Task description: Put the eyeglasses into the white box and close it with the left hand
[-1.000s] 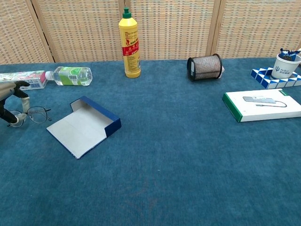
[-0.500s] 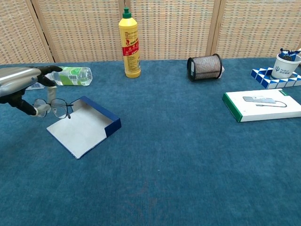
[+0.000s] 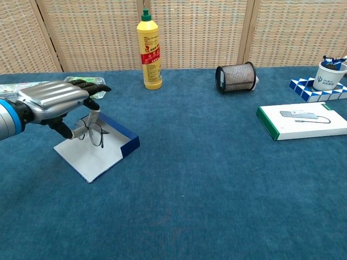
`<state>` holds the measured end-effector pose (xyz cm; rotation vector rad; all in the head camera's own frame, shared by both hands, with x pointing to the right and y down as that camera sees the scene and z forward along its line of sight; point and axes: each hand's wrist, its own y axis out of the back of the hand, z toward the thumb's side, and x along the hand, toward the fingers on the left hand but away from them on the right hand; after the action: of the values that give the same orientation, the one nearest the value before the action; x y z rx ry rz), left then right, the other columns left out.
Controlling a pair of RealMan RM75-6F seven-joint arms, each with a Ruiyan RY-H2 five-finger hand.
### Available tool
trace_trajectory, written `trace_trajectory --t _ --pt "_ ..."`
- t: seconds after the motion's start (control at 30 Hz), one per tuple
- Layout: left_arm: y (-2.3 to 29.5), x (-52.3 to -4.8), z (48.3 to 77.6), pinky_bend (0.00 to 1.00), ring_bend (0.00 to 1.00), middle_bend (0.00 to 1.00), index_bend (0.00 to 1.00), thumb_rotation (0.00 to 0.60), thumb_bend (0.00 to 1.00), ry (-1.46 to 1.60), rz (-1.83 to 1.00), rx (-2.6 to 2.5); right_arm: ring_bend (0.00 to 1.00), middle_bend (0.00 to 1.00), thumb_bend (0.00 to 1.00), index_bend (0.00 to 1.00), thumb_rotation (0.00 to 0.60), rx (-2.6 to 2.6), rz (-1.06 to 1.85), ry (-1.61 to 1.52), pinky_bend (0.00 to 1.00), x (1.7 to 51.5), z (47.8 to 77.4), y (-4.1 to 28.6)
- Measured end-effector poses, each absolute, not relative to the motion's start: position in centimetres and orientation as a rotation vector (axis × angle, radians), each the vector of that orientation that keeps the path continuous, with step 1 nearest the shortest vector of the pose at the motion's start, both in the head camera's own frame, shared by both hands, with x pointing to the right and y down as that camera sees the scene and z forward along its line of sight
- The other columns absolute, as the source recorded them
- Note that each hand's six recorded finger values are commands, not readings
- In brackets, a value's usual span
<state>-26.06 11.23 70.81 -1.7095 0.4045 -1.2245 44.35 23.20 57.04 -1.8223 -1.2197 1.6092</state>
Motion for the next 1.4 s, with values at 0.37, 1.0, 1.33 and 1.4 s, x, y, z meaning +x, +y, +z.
trace_trajectory --t 0.37,1.0,1.33,1.4 --pt "10.5 -26.0 72.9 0.00 0.00 0.00 0.66 0.600 0.47 0.316 -1.214 -1.608 0.00 0.00 0.00 0.00 0.600 -1.826 1.616 -1.216 0.00 44.3 57.2 23.2" --pt "10.4 -24.4 74.7 0.00 0.00 0.00 0.64 0.600 0.46 0.202 -1.138 -1.468 0.00 0.00 0.00 0.00 0.600 -1.831 1.617 -1.220 0.00 44.3 57.2 23.1" --pt "10.4 -23.9 74.7 0.00 0.00 0.00 0.11 0.600 0.41 0.214 -1.108 -1.437 0.00 0.00 0.00 0.00 0.600 -1.832 1.615 -1.222 0.00 44.3 57.2 23.1" --pt "10.3 -24.1 74.6 0.00 0.00 0.00 0.07 0.600 0.41 0.222 -1.104 -1.437 0.00 0.00 0.00 0.00 0.600 -1.833 1.614 -1.221 0.00 44.3 57.2 23.1"
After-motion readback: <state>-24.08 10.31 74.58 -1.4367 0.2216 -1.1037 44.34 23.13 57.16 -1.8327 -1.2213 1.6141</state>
